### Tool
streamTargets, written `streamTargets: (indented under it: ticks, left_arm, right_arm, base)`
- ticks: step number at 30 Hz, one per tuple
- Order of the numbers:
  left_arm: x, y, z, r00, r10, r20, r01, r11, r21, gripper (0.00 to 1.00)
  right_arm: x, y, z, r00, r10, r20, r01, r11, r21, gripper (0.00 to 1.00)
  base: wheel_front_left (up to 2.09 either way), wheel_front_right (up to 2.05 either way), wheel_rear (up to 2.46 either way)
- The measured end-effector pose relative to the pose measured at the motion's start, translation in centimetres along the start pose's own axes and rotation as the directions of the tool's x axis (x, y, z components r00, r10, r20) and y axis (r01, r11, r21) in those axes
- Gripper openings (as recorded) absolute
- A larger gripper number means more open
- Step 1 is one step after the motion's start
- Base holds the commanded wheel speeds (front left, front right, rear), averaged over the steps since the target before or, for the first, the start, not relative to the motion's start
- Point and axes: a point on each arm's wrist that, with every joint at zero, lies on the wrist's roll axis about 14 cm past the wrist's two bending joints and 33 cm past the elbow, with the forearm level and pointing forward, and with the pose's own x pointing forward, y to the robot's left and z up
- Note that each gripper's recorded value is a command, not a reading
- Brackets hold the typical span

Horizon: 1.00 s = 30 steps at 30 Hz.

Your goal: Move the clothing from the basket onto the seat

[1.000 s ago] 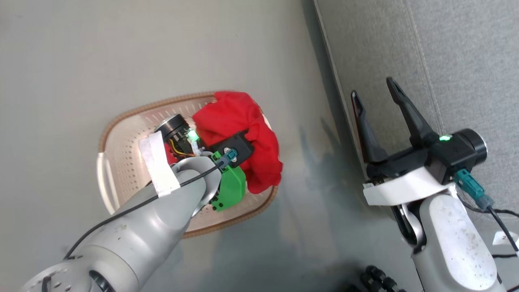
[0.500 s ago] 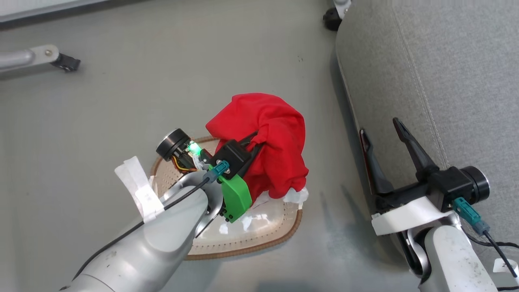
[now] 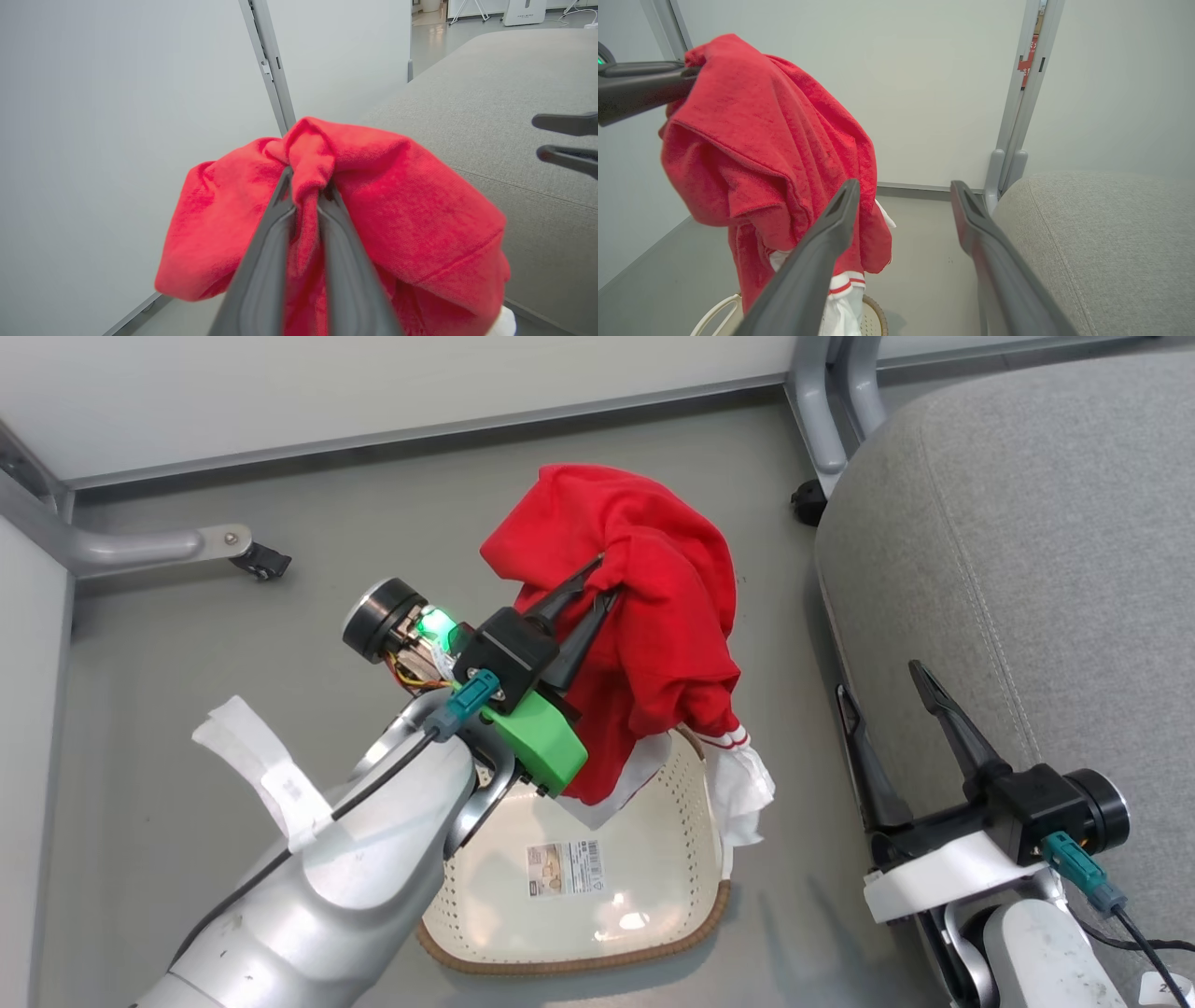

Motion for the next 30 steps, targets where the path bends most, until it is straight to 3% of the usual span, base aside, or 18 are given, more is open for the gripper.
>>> streamTargets:
  ticks: [17, 24, 30]
  left_arm:
    - [-0.5, 1.8, 10.6, 0.971, 0.041, 0.234, -0.072, 0.989, 0.126, 0.0]
    - [-0.2, 1.4, 11.7, 0.967, 0.028, 0.252, -0.065, 0.988, 0.14, 0.0]
    - [0.0, 0.4, 11.9, 0.966, 0.009, 0.257, -0.046, 0.99, 0.136, 0.0]
  right_arm:
    - [-1.8, 1.2, 2.5, 0.998, 0.02, 0.055, -0.02, 1.0, 0.007, 1.0]
    - [-2.0, 2.1, 3.3, 0.996, 0.043, 0.08, -0.044, 0.999, 0.008, 1.0]
    - [-0.9, 5.3, 4.6, 0.982, 0.147, 0.118, -0.145, 0.989, -0.021, 1.0]
  base:
    - [0.0, 0.0, 0.0]
    - [0.0, 0.0, 0.0]
    - [0.0, 0.0, 0.0]
